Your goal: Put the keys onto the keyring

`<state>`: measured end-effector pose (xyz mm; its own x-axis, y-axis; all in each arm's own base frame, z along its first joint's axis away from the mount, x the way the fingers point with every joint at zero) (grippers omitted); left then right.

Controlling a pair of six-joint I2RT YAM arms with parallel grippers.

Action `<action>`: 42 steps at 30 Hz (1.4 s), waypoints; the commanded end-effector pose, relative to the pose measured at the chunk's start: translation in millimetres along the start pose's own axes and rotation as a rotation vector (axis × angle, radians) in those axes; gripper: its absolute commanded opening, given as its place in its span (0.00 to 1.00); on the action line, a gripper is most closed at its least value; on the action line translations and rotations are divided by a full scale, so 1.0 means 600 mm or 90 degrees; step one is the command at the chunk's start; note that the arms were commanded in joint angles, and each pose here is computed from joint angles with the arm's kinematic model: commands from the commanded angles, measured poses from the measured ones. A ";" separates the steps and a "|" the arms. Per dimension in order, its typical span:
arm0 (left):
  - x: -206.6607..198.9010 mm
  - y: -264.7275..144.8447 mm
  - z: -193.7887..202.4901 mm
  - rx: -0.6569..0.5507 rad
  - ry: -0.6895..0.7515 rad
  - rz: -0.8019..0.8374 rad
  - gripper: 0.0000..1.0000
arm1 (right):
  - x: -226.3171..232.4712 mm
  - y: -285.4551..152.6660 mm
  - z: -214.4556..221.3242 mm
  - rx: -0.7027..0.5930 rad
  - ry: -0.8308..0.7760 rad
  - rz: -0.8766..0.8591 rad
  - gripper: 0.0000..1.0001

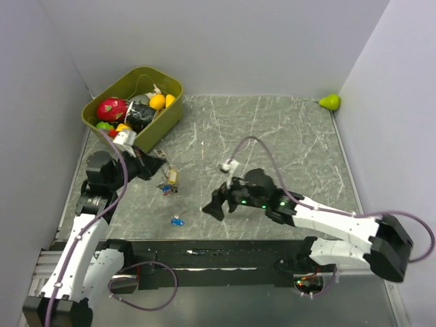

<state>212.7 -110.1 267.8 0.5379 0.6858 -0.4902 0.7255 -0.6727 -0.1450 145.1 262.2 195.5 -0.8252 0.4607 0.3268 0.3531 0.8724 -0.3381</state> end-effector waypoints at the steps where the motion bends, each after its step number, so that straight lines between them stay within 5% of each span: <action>1: 0.011 -0.021 -0.044 -0.090 -0.016 0.002 0.01 | 0.030 0.041 -0.025 0.034 -0.096 0.004 0.99; 10: 0.055 -0.047 -0.058 -0.124 -0.029 -0.023 0.01 | 0.080 0.177 0.041 0.167 -0.181 -0.056 0.93; 25: 0.093 -0.060 -0.063 -0.159 -0.085 -0.044 0.01 | 0.100 0.295 0.108 0.254 -0.231 -0.013 0.77; 29: 0.088 -0.062 -0.066 -0.160 -0.075 -0.035 0.01 | 0.087 0.313 0.129 0.275 -0.227 0.007 0.66; 33: 0.084 -0.063 -0.064 -0.159 -0.073 -0.025 0.01 | 0.076 0.322 0.141 0.280 -0.218 0.040 0.44; 42: 0.079 -0.065 -0.064 -0.160 -0.061 -0.017 0.01 | 0.032 0.311 0.169 0.302 -0.214 0.169 0.20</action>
<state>230.5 -38.5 263.9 0.4024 0.6624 -0.6319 0.8453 -0.5339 -0.0214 142.8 432.5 67.1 -0.9090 0.4165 -0.0183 0.3049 0.6342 -0.7105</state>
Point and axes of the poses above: each gripper's point midway between its finger pads, its own y axis out along the fingers, its own x axis along the line the jaws close on, z = x × y, the point moved 6 cm from there along -y, back along the fingers, and after that the axes turned 2 degrees about -y, right-handed, at the moved point
